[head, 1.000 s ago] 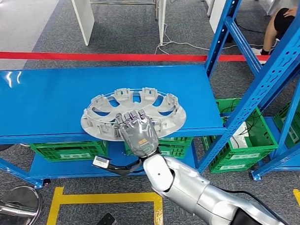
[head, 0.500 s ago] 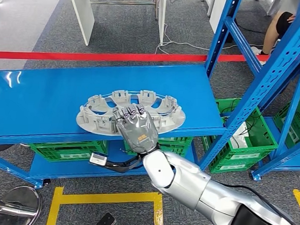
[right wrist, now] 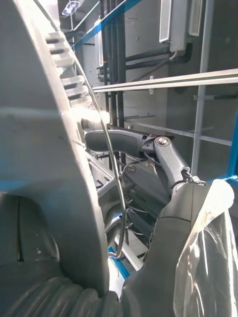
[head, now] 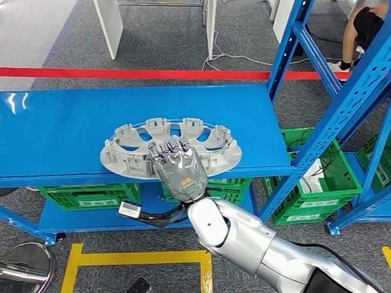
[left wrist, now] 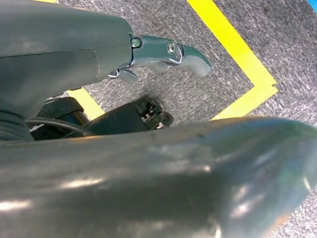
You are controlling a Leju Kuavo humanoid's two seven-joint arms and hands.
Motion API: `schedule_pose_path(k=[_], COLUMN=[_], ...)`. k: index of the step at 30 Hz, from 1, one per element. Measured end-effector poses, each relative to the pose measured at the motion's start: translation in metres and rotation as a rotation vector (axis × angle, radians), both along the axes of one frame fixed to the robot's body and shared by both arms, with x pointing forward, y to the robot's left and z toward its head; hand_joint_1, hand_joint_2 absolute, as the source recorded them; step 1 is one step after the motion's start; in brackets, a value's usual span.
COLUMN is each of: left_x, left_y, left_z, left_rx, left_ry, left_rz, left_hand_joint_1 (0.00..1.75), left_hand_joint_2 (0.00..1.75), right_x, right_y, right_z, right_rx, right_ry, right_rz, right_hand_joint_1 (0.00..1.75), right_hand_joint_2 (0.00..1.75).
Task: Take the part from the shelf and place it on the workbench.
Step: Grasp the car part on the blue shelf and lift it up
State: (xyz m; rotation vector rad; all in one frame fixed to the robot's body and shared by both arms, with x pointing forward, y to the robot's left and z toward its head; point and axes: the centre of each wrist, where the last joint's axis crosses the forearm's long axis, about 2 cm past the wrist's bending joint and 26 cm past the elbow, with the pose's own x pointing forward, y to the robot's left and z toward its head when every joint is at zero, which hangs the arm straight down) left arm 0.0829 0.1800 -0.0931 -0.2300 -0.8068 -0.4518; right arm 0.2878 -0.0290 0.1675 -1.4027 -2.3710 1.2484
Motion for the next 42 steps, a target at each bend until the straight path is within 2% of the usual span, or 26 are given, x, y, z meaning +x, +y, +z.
schedule_pose_path(k=[25, 42], left_x=[0.0, 0.0], left_y=[0.001, 0.004], left_z=[0.0, -0.001], left_rx=[0.009, 0.016], left_ry=[0.001, 0.0], left_rz=[-0.002, 0.006], left_hand_joint_1=[0.0, 0.0], left_hand_joint_2=[0.0, 0.0], right_x=[0.001, 0.013], right_y=[-0.004, -0.017], right_z=[0.008, 0.059], right_rx=[0.033, 0.171], right_ry=[-0.01, -0.104], right_rz=[0.003, 0.019], right_hand_joint_1=[1.75, 1.75], right_hand_joint_2=[1.75, 1.75])
